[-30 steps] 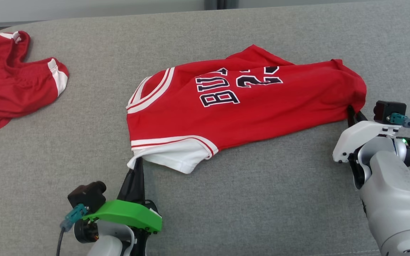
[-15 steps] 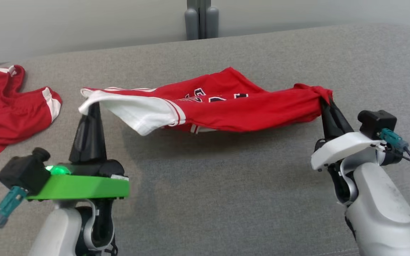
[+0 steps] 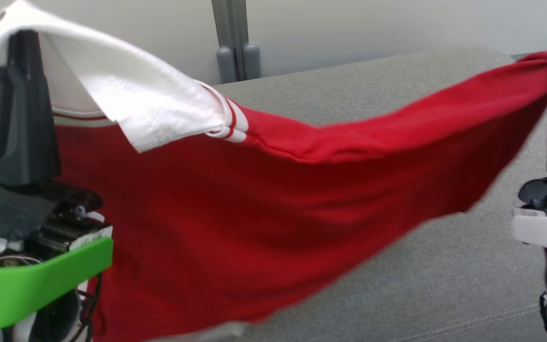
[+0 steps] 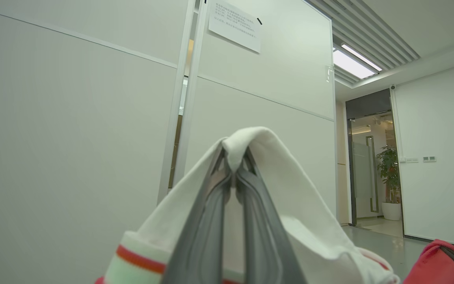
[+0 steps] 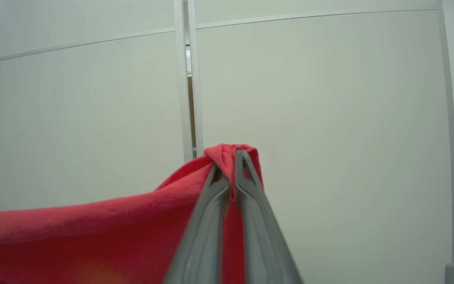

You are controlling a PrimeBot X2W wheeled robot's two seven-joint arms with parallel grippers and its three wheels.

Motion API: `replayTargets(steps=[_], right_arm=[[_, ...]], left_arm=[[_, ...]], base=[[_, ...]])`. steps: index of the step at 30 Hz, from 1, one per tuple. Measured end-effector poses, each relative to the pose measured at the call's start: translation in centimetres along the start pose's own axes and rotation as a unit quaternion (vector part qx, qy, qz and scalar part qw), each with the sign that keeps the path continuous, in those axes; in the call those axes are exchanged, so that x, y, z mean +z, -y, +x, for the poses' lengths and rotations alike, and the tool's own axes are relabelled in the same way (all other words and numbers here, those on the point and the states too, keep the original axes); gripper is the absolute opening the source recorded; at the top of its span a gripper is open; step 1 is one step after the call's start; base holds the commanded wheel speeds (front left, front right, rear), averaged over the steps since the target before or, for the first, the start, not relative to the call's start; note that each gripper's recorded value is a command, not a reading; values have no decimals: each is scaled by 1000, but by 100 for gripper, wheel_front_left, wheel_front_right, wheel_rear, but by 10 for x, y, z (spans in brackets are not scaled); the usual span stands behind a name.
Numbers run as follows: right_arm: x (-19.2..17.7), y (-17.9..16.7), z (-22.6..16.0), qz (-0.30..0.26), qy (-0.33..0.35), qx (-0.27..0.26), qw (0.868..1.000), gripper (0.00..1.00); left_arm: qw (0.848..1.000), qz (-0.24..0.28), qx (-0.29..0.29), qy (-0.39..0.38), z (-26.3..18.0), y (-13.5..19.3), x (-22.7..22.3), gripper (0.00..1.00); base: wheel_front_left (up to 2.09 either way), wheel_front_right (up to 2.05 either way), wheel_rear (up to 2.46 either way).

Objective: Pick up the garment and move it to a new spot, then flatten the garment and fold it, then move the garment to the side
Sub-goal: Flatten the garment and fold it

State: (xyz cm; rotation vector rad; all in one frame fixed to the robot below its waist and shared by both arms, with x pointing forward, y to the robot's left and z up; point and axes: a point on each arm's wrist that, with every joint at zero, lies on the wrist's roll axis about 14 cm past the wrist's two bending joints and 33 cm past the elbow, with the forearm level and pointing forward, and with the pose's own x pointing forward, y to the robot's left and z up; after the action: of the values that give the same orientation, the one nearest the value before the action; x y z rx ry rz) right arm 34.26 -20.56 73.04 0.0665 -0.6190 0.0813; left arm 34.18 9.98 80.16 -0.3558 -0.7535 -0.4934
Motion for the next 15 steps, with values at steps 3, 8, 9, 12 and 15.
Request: replayTargets(steps=[3, 8, 9, 12, 15], right_arm=[[11, 0, 0, -11, 8, -3, 1000, 0], [-19, 7, 10, 9, -35, -17, 999, 0], [-27, 7, 16, 16, -42, -17, 999, 0], [-55, 9, 45, 39, -60, -14, 997, 0], [-75, 15, 93, 33, -54, -8, 998, 0]], left_arm=[[1000, 10, -11, -11, 9, -1, -2, 0], [997, 8, -3, -75, 23, -21, -46, 0], [996, 8, -1, -84, 27, -26, -54, 0], [993, 11, -1, -116, 45, -45, -86, 0], [990, 28, 3, -141, 76, -70, -117, 0]], base=[[0, 0, 0], [0, 0, 0], [0, 0, 0], [0, 0, 0], [0, 0, 0]])
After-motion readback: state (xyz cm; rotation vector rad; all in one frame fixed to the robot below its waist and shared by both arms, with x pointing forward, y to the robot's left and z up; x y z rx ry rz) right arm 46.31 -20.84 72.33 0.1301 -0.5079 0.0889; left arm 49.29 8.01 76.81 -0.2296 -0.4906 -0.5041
